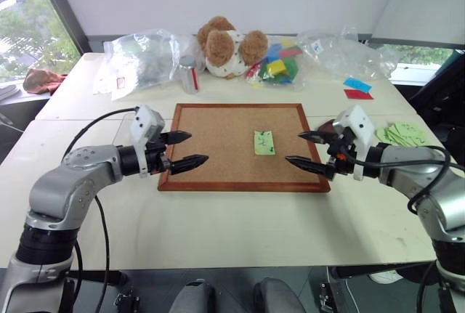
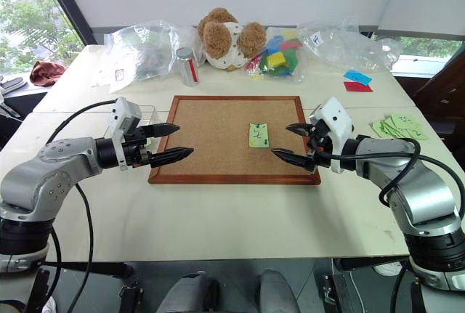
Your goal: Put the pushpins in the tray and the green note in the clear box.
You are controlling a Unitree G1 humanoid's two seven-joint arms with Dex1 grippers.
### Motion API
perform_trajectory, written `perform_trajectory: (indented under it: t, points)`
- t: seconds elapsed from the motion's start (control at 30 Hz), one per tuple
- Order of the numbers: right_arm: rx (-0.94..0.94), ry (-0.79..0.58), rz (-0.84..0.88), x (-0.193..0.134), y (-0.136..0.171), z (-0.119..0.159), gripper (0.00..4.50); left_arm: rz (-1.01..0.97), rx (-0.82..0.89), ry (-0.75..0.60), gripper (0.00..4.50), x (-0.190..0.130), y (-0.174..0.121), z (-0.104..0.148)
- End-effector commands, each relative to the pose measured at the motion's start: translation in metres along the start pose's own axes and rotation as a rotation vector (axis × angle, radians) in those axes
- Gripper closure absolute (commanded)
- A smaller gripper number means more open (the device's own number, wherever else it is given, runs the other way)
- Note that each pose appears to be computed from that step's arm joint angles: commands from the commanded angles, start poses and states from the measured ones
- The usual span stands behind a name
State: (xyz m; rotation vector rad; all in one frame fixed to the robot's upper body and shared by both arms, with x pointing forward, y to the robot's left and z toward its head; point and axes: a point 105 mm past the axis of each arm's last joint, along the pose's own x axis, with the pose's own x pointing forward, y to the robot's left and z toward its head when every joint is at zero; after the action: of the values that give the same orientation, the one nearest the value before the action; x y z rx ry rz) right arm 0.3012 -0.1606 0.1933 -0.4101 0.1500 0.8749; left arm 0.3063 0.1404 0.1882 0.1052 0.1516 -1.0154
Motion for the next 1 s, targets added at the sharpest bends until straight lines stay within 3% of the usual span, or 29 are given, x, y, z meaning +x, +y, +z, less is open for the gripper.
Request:
perform_trajectory:
  t: [0.03, 0.77, 0.87, 1.0]
  points:
    - [-0.036, -0.013, -0.005, -0.001, -0.001, 0.006, 1.03, 0.006, 0.038, -0.029, 0.09, -0.001, -0.001, 0.009]
    - [-0.031, -0.020, -0.032, 0.000, -0.002, 0.006, 1.03, -0.004, 0.040, -0.045, 0.09, 0.013, -0.003, 0.008]
    - [-0.031, -0.022, -0.040, 0.000, -0.003, 0.007, 1.03, 0.004, 0.062, -0.035, 0.89, 0.018, 0.000, 0.002]
    - [-0.033, -0.026, -0.059, 0.002, -0.006, 0.007, 1.03, 0.010, 0.084, -0.017, 2.78, 0.025, 0.003, -0.010]
